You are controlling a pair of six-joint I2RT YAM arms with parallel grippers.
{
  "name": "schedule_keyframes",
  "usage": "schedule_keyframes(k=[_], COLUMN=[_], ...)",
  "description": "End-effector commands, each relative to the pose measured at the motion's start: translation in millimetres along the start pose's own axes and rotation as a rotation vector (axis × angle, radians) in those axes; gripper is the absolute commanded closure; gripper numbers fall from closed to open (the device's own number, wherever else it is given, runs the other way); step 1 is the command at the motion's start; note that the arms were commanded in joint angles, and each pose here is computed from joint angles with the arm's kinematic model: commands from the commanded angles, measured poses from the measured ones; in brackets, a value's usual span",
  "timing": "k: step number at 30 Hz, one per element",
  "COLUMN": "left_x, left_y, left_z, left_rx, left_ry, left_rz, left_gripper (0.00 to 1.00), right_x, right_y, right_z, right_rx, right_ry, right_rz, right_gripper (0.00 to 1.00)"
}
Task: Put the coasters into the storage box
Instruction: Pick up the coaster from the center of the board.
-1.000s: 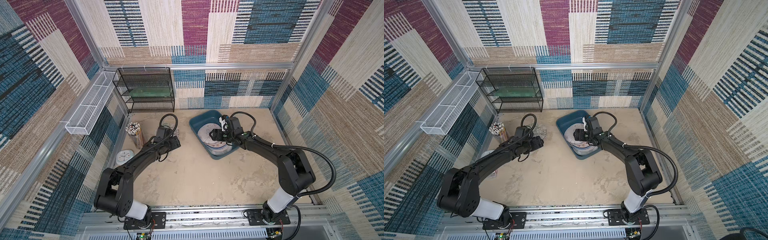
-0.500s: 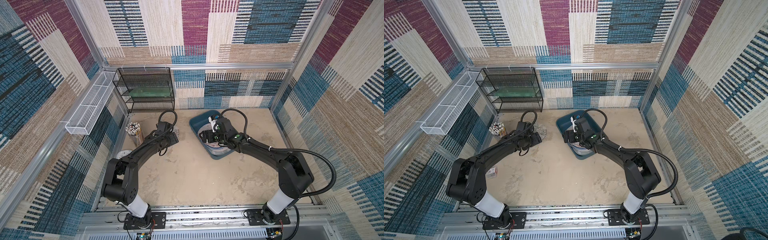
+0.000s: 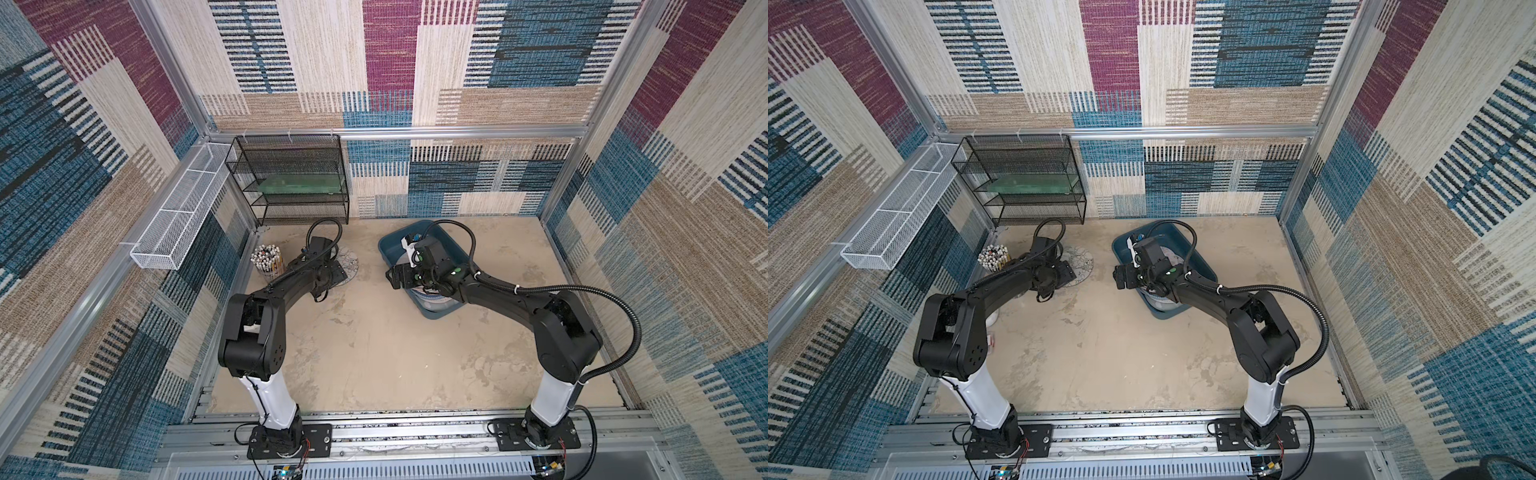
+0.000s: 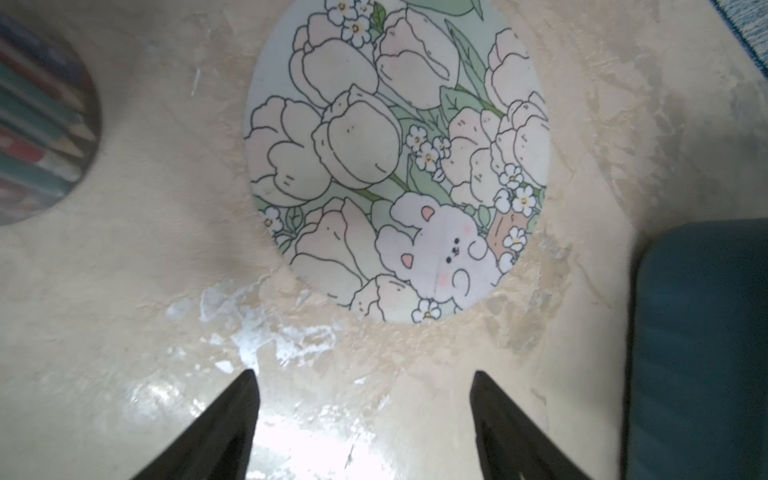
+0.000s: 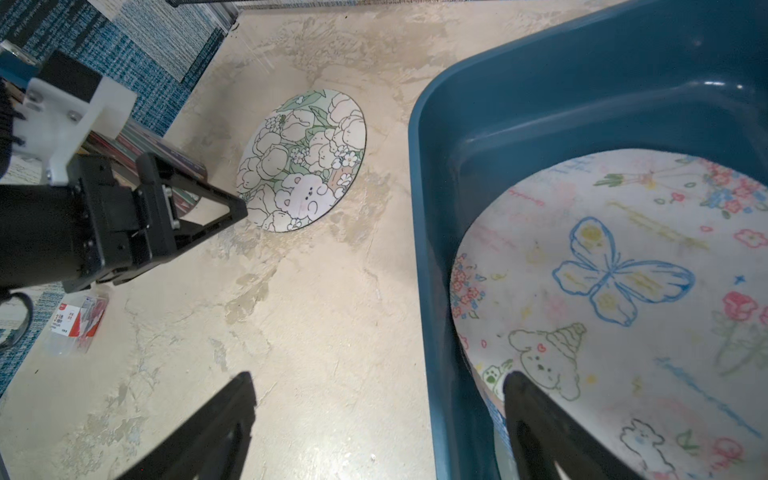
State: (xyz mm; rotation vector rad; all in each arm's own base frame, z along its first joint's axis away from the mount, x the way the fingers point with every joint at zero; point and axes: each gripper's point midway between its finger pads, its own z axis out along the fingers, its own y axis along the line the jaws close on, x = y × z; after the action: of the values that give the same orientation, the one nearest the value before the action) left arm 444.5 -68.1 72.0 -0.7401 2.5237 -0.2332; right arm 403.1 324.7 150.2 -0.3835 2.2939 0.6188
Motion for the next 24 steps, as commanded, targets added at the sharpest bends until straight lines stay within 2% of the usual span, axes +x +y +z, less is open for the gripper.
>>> schedule_keyframes(k=[1,9,24], left_x=[-1.6,-11.9,-18.2], left_y=[6.1,12.3,17.5], left_z=[7.6,23.9,45.8], left_rx=[-0.053,-0.103,-0.204], left_ry=[0.012,0.005,0.066], left_rz=[-0.038,-0.079,-0.078], left_gripper=[0.22,0.22,0.24], right_x=[-3.0,1.4,5.9], right_y=[4.8,3.5,3.3], right_z=[1.3,2.1,5.3], right_rx=[-0.019,-0.028,-0.085], right_ry=[-0.008,0.005,0.024], right_rz=[-0.009,-0.010,-0.003], right_gripper=[0.05,0.05,0.05])
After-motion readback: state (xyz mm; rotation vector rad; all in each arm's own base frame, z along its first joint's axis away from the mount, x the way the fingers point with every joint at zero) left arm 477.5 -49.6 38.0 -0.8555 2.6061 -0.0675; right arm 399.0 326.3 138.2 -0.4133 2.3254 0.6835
